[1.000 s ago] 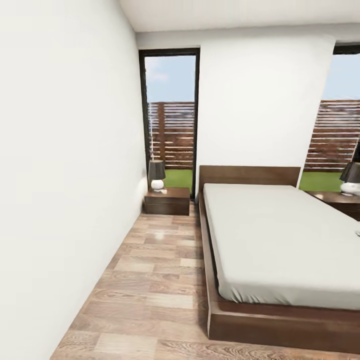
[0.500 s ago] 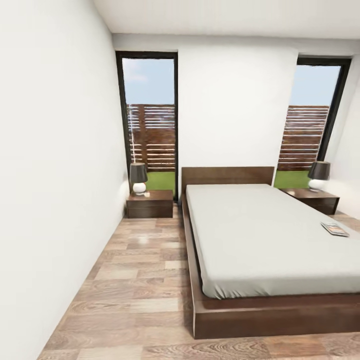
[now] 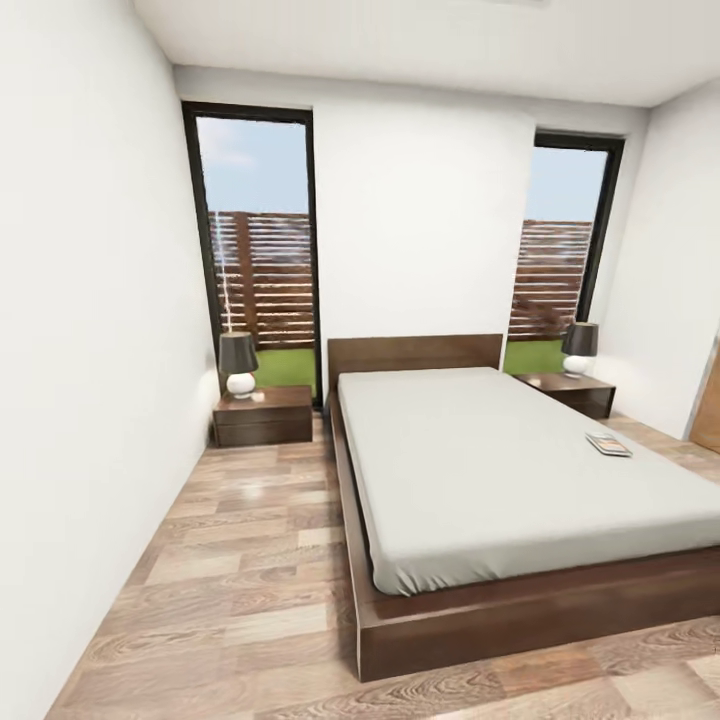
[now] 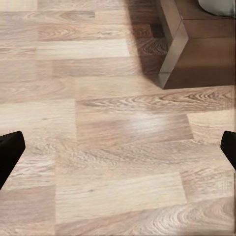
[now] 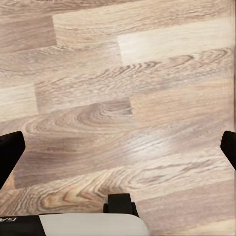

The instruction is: In the bedroom, move the book from the bed onto either nightstand, and place the two sandals side by side next to the bed.

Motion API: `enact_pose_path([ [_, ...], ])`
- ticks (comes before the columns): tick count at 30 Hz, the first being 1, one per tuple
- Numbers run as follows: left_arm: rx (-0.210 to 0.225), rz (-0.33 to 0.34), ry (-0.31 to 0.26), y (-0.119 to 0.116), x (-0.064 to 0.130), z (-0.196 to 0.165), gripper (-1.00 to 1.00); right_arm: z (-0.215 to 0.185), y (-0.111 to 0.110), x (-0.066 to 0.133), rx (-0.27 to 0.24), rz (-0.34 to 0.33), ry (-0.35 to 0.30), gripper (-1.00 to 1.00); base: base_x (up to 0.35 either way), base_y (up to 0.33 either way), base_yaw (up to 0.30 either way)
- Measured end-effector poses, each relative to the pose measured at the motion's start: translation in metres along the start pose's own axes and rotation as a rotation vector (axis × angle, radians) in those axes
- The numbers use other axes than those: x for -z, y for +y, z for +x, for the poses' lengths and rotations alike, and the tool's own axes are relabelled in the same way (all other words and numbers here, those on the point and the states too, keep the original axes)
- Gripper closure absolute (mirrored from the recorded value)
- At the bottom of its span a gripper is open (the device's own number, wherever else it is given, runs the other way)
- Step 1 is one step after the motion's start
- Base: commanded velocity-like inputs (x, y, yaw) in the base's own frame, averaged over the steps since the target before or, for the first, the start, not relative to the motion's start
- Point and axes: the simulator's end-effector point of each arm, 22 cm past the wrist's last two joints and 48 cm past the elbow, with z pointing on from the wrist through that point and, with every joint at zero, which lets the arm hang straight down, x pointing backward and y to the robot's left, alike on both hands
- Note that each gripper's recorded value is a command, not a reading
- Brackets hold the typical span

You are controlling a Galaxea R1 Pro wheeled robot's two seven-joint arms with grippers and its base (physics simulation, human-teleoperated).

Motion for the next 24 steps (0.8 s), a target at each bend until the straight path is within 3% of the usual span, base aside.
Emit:
enact_pose_path([
  [24, -0.001, 0.002, -0.023, -0.0007, 0.0004, -0.0093, -1.00, -0.0089, -0.0004, 0.0006, -0.001, 0.002, -0.023, -1.00, 0.000, 0.000, -0.251],
])
